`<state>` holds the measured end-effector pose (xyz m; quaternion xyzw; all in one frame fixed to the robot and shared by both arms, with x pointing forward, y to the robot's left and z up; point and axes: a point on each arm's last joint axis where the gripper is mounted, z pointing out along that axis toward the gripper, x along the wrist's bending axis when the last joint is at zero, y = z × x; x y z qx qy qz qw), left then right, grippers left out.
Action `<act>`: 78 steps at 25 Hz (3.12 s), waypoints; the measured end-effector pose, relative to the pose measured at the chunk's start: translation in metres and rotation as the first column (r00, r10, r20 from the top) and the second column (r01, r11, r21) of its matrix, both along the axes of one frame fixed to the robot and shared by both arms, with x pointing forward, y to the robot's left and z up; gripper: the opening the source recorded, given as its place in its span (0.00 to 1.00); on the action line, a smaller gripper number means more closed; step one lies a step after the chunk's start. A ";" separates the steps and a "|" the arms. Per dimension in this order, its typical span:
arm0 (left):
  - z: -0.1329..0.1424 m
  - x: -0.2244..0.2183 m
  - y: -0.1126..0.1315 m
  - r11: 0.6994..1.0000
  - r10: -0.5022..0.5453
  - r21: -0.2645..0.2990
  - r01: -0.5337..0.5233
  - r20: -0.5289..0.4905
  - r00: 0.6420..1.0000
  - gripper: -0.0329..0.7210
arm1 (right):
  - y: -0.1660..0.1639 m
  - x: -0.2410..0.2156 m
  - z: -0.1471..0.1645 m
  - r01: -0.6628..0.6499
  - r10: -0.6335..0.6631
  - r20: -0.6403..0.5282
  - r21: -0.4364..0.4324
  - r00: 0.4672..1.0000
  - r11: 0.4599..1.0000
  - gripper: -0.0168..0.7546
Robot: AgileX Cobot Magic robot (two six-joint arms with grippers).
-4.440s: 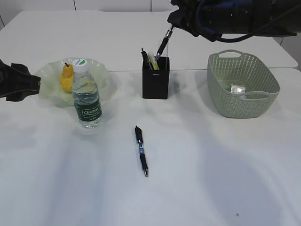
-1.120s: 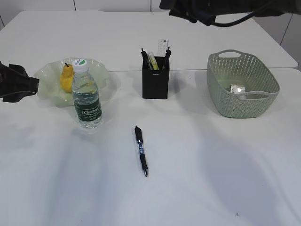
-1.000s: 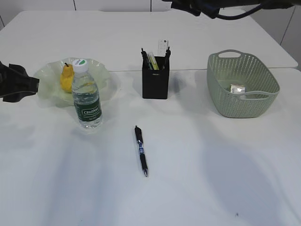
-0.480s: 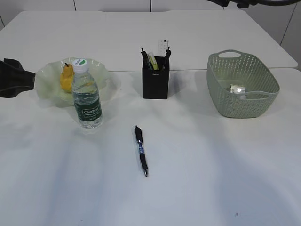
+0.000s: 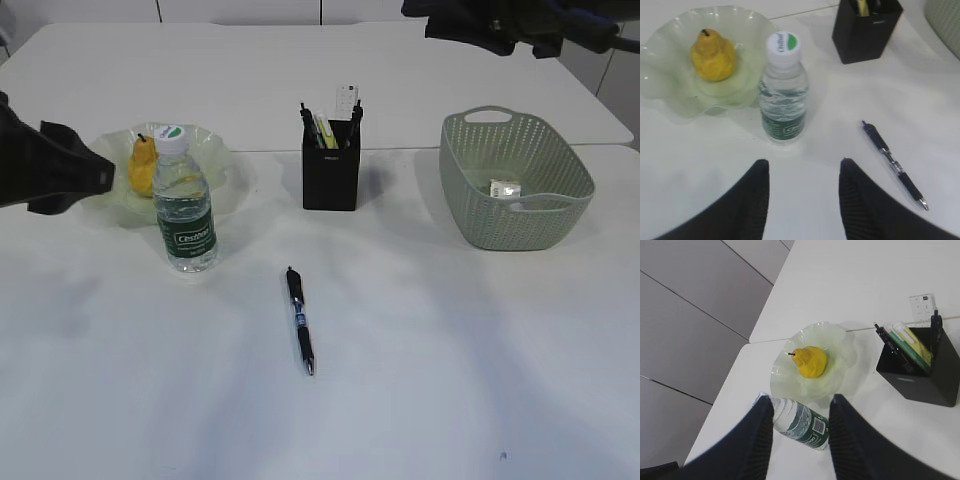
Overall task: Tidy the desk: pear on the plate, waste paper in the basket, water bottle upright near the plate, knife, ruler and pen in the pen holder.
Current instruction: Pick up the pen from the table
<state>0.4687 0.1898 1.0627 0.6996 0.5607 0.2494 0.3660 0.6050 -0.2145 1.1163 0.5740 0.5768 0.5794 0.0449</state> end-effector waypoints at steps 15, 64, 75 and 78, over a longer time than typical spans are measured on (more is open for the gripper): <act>-0.041 0.009 -0.050 0.997 -0.049 -0.062 0.036 -0.220 0.974 0.47 | -0.002 -0.022 0.019 -0.009 0.009 0.049 0.002 0.999 1.000 0.39; -0.164 0.078 -0.166 0.946 0.259 0.048 -0.321 -0.709 0.656 0.57 | -0.002 -0.022 0.019 -0.014 0.014 0.059 -0.010 0.998 1.000 0.39; -0.172 0.078 -0.167 0.945 0.267 0.064 -0.320 -0.715 0.646 0.57 | -0.002 -0.022 0.019 -0.014 0.015 0.060 -0.012 0.998 1.000 0.39; -0.172 0.078 -0.166 0.945 0.268 0.066 -0.320 -0.715 0.645 0.55 | -0.002 -0.022 0.019 -0.014 0.015 0.060 -0.012 0.998 1.000 0.39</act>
